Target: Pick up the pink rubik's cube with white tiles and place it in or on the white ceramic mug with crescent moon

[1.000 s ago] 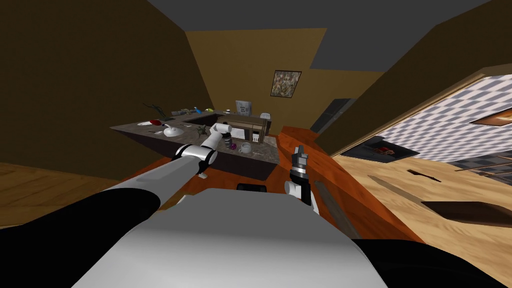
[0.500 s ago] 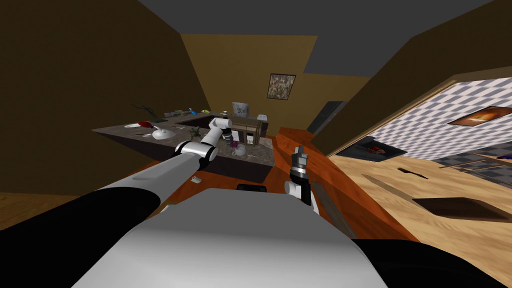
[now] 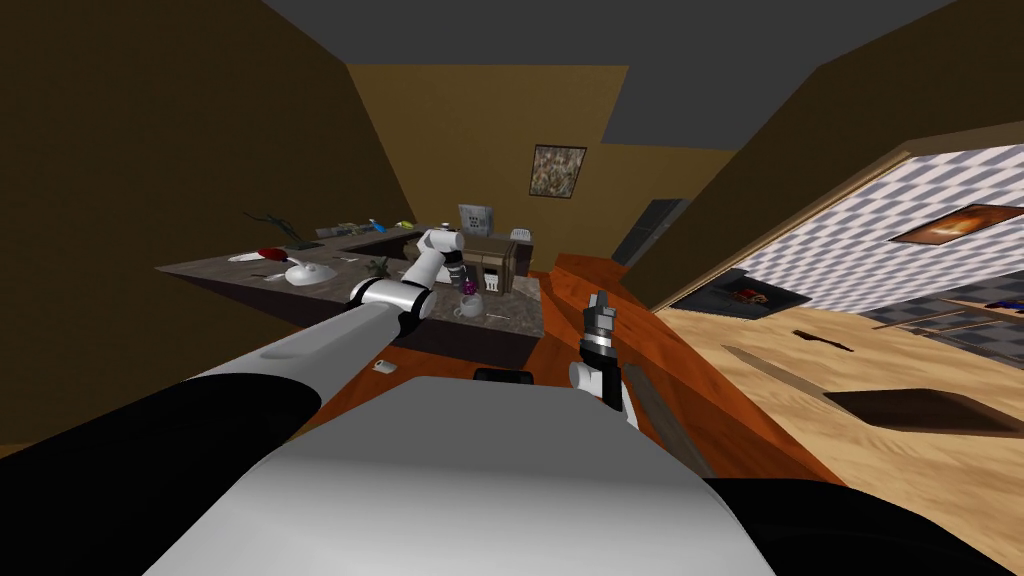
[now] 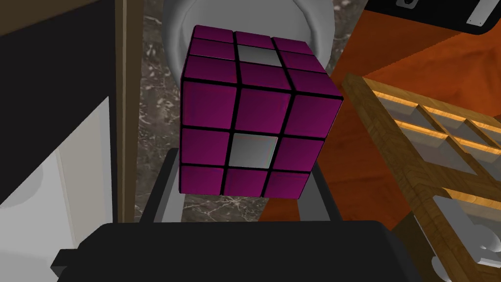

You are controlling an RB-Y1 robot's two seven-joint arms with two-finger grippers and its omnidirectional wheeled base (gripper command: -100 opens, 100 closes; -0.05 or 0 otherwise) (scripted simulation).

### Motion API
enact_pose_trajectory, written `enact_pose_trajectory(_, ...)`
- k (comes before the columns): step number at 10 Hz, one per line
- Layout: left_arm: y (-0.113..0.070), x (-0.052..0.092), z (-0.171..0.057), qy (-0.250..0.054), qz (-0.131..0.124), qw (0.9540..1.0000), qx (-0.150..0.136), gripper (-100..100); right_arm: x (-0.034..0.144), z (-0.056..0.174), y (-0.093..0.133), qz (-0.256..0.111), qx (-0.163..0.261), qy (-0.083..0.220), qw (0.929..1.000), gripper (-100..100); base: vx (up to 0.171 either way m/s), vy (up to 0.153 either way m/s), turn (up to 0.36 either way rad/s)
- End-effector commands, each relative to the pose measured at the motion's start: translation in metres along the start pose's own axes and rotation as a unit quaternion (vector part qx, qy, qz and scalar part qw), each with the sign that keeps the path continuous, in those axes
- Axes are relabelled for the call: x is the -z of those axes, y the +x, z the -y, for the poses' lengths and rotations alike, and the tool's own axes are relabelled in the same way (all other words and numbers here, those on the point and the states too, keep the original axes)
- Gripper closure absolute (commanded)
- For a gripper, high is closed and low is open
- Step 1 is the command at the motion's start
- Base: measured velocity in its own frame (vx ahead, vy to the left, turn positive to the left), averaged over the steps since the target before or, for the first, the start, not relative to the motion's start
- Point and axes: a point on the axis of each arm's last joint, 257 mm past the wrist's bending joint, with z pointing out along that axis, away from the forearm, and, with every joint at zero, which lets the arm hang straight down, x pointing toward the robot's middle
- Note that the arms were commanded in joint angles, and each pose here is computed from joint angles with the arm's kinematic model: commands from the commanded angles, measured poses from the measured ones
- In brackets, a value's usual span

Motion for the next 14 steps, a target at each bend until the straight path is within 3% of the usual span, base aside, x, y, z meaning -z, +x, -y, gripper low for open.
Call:
enact_pose_trajectory(1, 0.000, 0.002, -0.007, -0.015, 0.002, 0.9999, -0.001, 100, 0.000, 0.000, 0.000, 0.000, 0.000, 0.000, 1.0000, 0, 0.026, -0.017, -0.005)
enact_pose_trajectory(3, -0.001, 0.006, -0.017, -0.035, 0.005, 0.9994, -0.003, 100, 0.000, 0.000, 0.000, 0.000, 0.000, 0.000, 1.0000, 0, 0.016, -0.014, -0.010)
enact_pose_trajectory(4, 0.000, 0.005, -0.013, -0.027, 0.003, 0.9996, -0.003, 100, 0.000, 0.000, 0.000, 0.000, 0.000, 0.000, 1.0000, 0, 0.007, -0.007, 0.000)
enact_pose_trajectory(5, 0.000, 0.006, -0.015, -0.030, 0.004, 0.9995, -0.003, -100, 0.000, 0.000, 0.000, 0.000, 0.000, 0.000, 1.0000, 0, 0.000, 0.000, 0.000)
enact_pose_trajectory(9, 0.000, 0.006, -0.014, -0.030, 0.004, 0.9995, -0.003, -100, 0.000, 0.000, 0.000, 0.000, 0.000, 0.000, 1.0000, 0, 0.000, 0.000, 0.000)
enact_pose_trajectory(10, 0.000, 0.006, -0.014, -0.030, 0.004, 0.9995, -0.003, 0, 0.000, 0.000, 0.000, 0.000, 0.000, 0.000, 1.0000, 0, 0.000, 0.000, 0.000)
enact_pose_trajectory(11, -0.003, 0.016, -0.011, -0.030, 0.005, 0.9995, -0.002, -100, 0.000, 0.000, 0.000, 0.000, 0.000, 0.000, 1.0000, 0, -0.009, -0.004, -0.032)
enact_pose_trajectory(14, -0.006, 0.033, -0.007, -0.030, 0.006, 0.9995, 0.001, -100, 0.000, 0.000, 0.000, 0.000, 0.000, 0.000, 1.0000, 0, -0.017, -0.005, -0.024)
